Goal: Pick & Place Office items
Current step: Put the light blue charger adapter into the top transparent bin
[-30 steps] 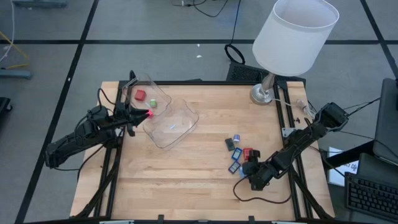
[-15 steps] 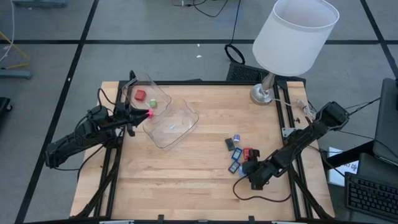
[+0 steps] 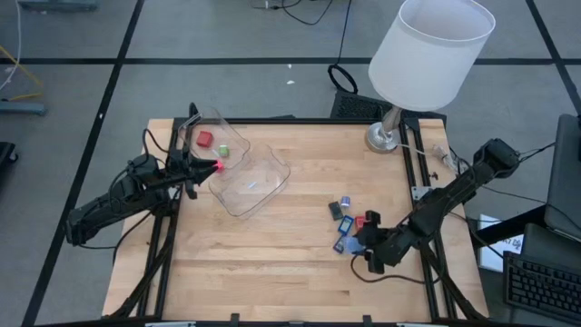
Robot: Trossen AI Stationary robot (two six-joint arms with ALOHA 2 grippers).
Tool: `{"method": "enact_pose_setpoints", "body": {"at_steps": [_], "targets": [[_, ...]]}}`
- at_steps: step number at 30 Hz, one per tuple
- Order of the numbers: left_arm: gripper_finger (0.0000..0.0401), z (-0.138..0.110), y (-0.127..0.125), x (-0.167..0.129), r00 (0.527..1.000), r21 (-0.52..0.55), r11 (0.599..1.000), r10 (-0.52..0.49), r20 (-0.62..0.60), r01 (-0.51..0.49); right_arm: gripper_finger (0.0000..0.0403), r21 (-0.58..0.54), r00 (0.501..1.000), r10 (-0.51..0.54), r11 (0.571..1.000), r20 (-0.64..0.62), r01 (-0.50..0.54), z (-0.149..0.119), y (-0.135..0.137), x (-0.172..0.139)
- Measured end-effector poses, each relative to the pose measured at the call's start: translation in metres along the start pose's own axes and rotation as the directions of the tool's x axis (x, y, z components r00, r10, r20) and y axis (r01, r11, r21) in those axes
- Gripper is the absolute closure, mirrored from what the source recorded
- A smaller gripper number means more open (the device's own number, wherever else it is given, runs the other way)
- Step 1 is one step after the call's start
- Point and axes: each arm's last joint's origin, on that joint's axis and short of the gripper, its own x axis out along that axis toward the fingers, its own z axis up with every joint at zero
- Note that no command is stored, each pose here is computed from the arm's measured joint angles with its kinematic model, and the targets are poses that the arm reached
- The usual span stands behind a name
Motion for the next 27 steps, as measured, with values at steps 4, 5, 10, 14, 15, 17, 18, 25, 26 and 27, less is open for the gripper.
{"method": "enact_pose_setpoints", "body": {"at_steps": [4,5,10,14,15,17,18,25,26,27], "targets": [[0.0295,0.0,0.0,0.0,1.0,-0.04,0.999,-0.001,-0.001,0.001,0.0192,0.034,0.998,-0.012,0.999,0.065,0.01,0.007,-0.001,-0.001],[0.0295,0.0,0.0,0.0,1.0,-0.057,0.998,-0.002,-0.002,0.002,0.0192,0.035,0.997,-0.01,0.999,0.077,0.007,0.009,-0.002,0.0],[0.0295,-0.002,-0.001,0.002,0.998,-0.125,0.991,-0.051,-0.037,0.046,0.0191,-0.009,0.99,0.0,1.0,0.144,0.001,0.02,-0.005,0.002],[0.0295,-0.002,-0.001,0.009,0.994,-0.142,0.987,-0.086,-0.072,0.076,0.0191,-0.057,0.98,-0.001,0.998,0.198,0.012,0.03,-0.01,0.004],[0.0295,-0.002,-0.001,0.011,0.993,-0.145,0.986,-0.09,-0.074,0.079,0.0191,-0.064,0.978,-0.003,0.998,0.211,0.017,0.032,-0.011,0.004],[0.0295,-0.001,-0.003,0.016,0.991,-0.144,0.985,-0.109,-0.074,0.097,0.0191,-0.073,0.972,-0.009,0.997,0.236,0.026,0.037,-0.014,0.005],[0.0295,0.0,-0.004,0.019,0.99,-0.137,0.984,-0.121,-0.072,0.11,0.0191,-0.078,0.969,-0.011,0.996,0.248,0.032,0.04,-0.016,0.006],[0.0295,-0.001,-0.012,0.038,0.974,-0.075,0.978,-0.204,-0.101,0.197,0.0191,-0.145,0.936,-0.015,0.987,0.352,0.071,0.056,-0.024,0.008],[0.0295,-0.002,-0.013,0.04,0.972,-0.073,0.977,-0.207,-0.108,0.2,0.0191,-0.161,0.931,-0.014,0.984,0.364,0.078,0.058,-0.024,0.008],[0.0295,-0.003,-0.013,0.043,0.972,-0.074,0.977,-0.206,-0.116,0.198,0.0191,-0.172,0.926,-0.013,0.982,0.377,0.084,0.06,-0.025,0.009]]}}
